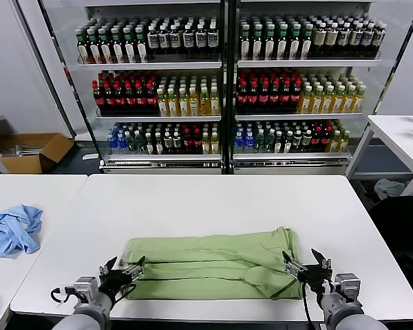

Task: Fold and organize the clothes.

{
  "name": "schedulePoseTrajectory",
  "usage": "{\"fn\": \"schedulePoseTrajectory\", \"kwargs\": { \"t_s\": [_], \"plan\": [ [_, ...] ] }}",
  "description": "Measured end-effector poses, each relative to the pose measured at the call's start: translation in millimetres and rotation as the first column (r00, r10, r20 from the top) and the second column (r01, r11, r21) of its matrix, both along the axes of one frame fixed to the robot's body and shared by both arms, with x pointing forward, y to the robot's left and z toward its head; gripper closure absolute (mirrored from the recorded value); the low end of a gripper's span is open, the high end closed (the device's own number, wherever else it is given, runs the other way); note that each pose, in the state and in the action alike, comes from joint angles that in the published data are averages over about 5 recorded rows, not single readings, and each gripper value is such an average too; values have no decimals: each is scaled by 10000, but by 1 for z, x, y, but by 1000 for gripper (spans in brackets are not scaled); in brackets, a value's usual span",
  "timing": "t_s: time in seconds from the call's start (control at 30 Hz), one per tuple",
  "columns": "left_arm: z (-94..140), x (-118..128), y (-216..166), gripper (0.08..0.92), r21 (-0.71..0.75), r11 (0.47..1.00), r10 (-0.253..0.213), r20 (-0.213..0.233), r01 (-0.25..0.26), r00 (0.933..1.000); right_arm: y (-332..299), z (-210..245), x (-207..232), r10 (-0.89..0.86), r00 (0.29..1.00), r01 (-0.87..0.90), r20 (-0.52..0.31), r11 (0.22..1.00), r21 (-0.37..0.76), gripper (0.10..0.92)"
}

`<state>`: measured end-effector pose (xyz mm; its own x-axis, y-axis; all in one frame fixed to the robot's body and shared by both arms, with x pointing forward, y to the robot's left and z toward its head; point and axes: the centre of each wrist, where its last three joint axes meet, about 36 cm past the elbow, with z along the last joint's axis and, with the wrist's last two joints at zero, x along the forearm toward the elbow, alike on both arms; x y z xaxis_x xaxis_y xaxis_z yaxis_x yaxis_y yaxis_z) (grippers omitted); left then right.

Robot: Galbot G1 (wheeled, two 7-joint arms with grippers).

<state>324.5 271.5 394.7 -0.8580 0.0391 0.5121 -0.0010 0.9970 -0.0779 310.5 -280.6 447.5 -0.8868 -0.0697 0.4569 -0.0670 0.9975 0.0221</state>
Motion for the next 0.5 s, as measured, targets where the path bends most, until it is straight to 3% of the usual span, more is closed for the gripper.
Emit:
{"fn": "schedulePoseTrajectory", "kwargs": {
  "t_s": [0.17,0.5],
  "plan": [
    [-6,-3,-15,215,17,9994,349,-106,-349,9993,1,-2,0,-27,10000,27,3,10000,-24,199],
    [-13,-1,-38,501,313,9962,815,-80,-812,9966,1,-3,-2,-68,10000,68,-14,10000,-68,199]
  ]
}}
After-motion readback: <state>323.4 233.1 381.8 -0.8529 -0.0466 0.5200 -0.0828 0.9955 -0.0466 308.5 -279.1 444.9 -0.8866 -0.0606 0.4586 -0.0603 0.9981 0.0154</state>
